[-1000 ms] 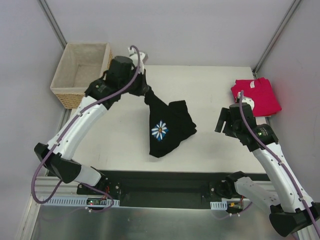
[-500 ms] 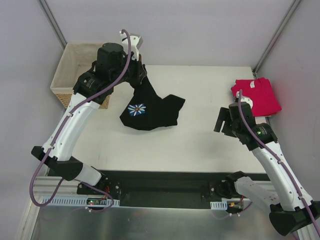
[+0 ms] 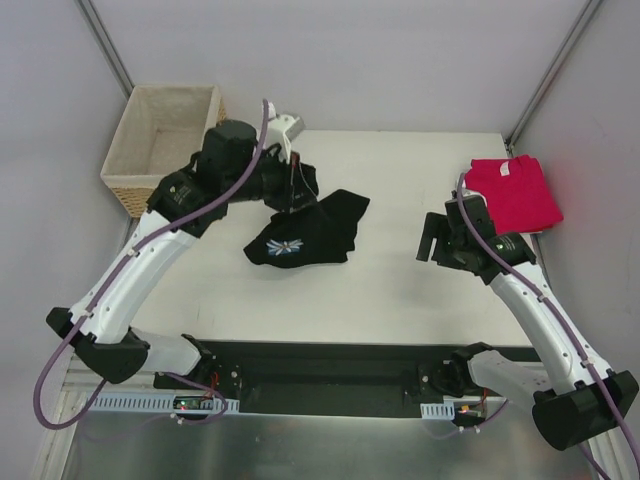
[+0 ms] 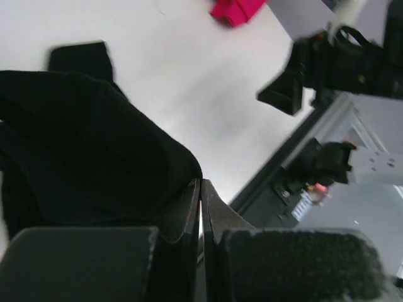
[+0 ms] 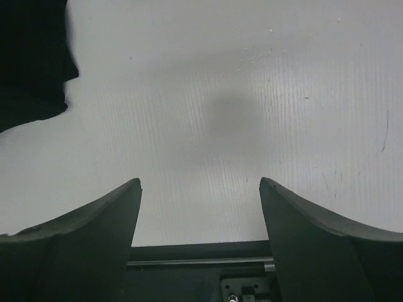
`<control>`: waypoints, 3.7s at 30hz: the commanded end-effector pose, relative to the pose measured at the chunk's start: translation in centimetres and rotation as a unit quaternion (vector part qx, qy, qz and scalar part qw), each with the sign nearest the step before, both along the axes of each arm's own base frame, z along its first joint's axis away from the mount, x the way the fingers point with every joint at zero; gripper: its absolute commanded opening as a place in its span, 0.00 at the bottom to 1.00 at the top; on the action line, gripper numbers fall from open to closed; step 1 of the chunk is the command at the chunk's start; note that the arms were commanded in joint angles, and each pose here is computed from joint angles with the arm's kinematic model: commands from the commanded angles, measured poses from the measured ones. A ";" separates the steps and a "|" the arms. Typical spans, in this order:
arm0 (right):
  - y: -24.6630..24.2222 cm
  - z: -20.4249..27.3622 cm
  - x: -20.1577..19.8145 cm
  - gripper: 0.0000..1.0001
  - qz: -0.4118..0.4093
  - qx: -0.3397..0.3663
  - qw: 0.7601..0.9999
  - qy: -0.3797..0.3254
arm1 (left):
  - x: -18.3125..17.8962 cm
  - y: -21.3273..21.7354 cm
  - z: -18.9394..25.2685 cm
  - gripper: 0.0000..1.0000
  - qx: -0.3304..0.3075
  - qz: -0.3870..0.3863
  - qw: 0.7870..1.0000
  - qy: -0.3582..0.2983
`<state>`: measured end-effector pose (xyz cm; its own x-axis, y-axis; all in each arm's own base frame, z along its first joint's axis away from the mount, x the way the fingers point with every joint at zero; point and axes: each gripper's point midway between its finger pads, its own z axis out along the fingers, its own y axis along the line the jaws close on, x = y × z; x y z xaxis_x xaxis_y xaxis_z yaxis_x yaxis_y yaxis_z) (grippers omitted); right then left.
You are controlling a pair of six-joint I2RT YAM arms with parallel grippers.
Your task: Fold and stack the t-shirts
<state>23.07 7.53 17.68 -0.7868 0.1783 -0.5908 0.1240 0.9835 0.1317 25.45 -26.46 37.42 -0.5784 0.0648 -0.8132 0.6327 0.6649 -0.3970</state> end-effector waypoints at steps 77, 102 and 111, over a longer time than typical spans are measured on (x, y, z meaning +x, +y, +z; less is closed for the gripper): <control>14.7 -10.7 -1.0 0.67 0.189 0.189 0.931 0.249 | -1.8 8.1 -15.2 0.54 0.088 0.237 0.960 0.124; 13.8 -13.0 -0.6 0.59 0.207 0.004 0.933 0.295 | -2.7 10.1 -13.9 0.54 0.063 0.253 0.960 0.100; 13.7 -13.8 -1.3 0.50 0.202 -0.007 0.929 0.311 | -2.8 10.4 -13.5 0.55 0.058 0.255 0.961 0.093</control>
<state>22.07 21.65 3.74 -0.9791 -0.2024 -0.0215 -0.2028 0.9615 0.1856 22.41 -16.68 23.03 -0.7264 -0.1643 -0.6673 0.1382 0.9162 -0.3761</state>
